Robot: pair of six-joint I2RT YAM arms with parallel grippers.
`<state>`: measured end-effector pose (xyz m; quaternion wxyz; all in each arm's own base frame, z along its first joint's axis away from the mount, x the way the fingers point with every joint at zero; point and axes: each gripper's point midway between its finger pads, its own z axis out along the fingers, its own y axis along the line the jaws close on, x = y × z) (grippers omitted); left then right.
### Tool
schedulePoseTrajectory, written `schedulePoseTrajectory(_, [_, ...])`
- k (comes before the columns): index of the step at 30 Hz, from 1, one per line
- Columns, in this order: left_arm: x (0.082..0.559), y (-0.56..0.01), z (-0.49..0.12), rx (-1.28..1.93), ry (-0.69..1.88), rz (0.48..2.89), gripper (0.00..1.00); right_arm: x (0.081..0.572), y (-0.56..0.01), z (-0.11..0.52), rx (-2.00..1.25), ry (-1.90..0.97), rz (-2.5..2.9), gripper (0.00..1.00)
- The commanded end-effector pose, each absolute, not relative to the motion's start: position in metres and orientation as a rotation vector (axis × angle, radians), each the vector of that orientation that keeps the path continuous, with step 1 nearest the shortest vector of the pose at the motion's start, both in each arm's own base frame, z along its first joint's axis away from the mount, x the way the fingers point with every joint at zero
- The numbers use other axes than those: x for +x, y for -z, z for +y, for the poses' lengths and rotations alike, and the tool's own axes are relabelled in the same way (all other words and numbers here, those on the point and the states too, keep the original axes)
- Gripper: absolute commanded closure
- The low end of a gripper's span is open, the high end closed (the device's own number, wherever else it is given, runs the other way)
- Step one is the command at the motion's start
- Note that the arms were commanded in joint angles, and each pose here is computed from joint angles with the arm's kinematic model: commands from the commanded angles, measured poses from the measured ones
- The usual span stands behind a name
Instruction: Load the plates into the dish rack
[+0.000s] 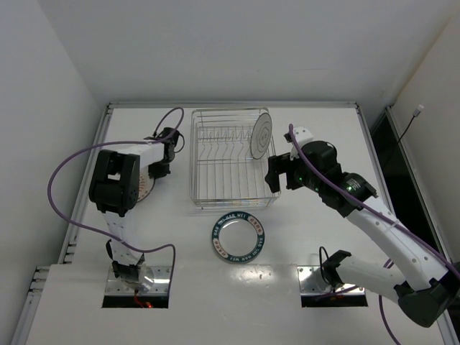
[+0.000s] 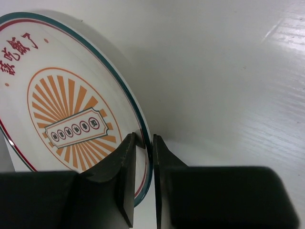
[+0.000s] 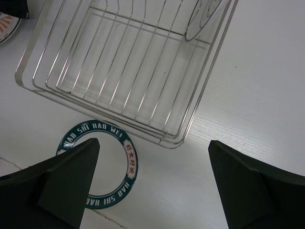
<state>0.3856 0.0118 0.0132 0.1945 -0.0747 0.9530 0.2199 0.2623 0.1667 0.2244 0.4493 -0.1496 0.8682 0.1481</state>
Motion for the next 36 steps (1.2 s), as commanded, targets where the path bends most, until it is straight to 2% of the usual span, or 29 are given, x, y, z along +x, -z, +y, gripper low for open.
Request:
schedulePoseTrajectory(1, [0.366, -0.012, 0.002, -0.284, -0.503, 2.733, 1.00, 0.268, -0.245, 0.164, -0.346, -0.361, 2.091, 0.04])
schedulePoseTrajectory(6, [0.385, -0.089, -0.010, -0.343, -0.493, 2.534, 1.00, 0.265, -0.238, 0.162, -0.349, -0.356, 2.104, 0.04])
schedulePoseTrajectory(16, [0.398, -0.203, -0.034, -0.374, -0.470, 2.305, 1.00, 0.264, -0.236, 0.165, -0.345, -0.370, 2.107, 0.04])
schedulePoseTrajectory(20, [0.406, -0.284, -0.056, -0.395, -0.344, 2.152, 1.00, 0.262, -0.229, 0.166, -0.330, -0.392, 2.113, 0.04])
schedulePoseTrajectory(21, [0.410, -0.332, -0.078, -0.382, -0.231, 2.060, 1.00, 0.263, -0.230, 0.168, -0.334, -0.404, 2.105, 0.04])
schedulePoseTrajectory(24, [0.403, -0.421, -0.114, -0.345, -0.021, 1.883, 1.00, 0.259, -0.233, 0.167, -0.310, -0.421, 2.096, 0.04])
schedulePoseTrajectory(26, [0.407, -0.447, -0.156, -0.252, 0.224, 1.831, 1.00, 0.258, -0.234, 0.167, -0.295, -0.433, 2.087, 0.04])
schedulePoseTrajectory(29, [0.407, -0.481, -0.203, -0.134, 0.604, 1.708, 1.00, 0.258, -0.238, 0.161, -0.243, -0.426, 2.060, 0.04])
schedulePoseTrajectory(30, [0.410, -0.464, -0.217, -0.097, 0.660, 1.725, 1.00, 0.256, -0.235, 0.160, -0.243, -0.426, 2.061, 0.04])
schedulePoseTrajectory(32, [0.410, -0.484, -0.244, -0.032, 0.811, 1.605, 1.00, 0.255, -0.246, 0.153, -0.205, -0.417, 2.024, 0.04])
schedulePoseTrajectory(36, [0.415, -0.467, -0.292, 0.054, 1.002, 1.581, 1.00, 0.246, -0.259, 0.138, -0.151, -0.402, 1.965, 0.01])
